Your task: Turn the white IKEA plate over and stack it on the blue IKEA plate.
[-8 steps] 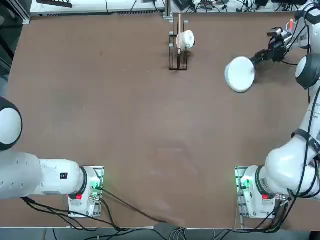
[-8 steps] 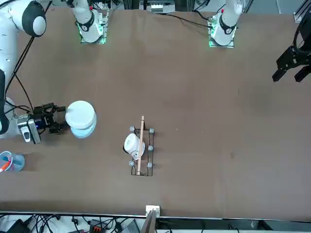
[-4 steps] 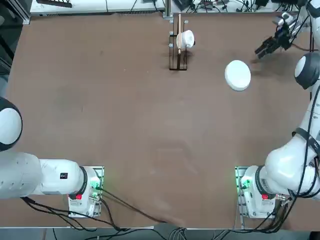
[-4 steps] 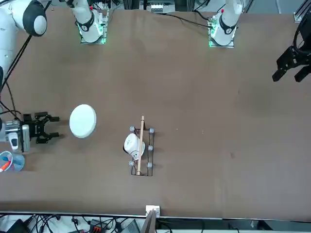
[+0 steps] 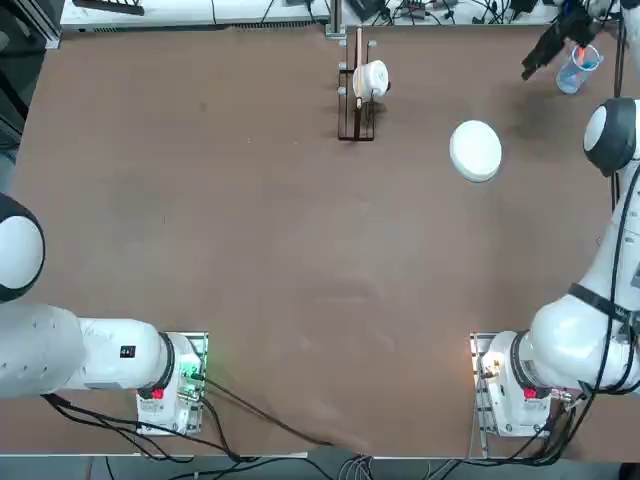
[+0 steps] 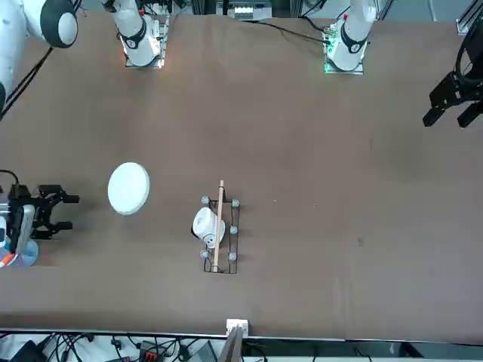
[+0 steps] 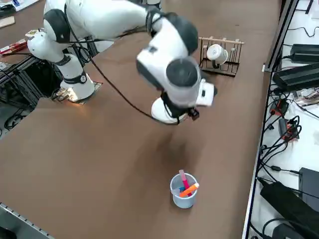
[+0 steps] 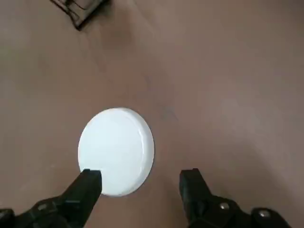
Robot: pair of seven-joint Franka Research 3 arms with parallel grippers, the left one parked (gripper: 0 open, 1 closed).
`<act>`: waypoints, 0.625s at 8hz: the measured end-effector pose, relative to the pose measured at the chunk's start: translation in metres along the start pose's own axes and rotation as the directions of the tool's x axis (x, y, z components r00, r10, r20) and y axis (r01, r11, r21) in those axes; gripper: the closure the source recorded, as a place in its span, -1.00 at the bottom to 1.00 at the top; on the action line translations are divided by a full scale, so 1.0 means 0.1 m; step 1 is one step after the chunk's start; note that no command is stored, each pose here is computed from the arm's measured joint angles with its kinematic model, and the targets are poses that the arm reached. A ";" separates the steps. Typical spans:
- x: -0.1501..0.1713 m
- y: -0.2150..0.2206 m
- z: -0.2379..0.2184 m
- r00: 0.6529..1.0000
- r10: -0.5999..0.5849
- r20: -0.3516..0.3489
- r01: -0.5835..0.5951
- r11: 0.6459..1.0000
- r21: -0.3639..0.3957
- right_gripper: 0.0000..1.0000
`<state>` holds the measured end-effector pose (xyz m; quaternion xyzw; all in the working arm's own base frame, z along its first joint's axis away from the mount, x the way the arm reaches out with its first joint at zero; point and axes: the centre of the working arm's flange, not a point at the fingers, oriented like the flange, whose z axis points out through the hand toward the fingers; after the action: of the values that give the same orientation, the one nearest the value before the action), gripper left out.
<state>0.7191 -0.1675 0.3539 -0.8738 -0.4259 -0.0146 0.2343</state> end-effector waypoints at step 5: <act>0.90 -1.79 -1.45 0.830 0.549 0.105 -0.480 0.796 -0.369 -1.00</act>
<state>0.6667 -0.0681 0.5745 -0.9797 -0.1846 0.0701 0.0358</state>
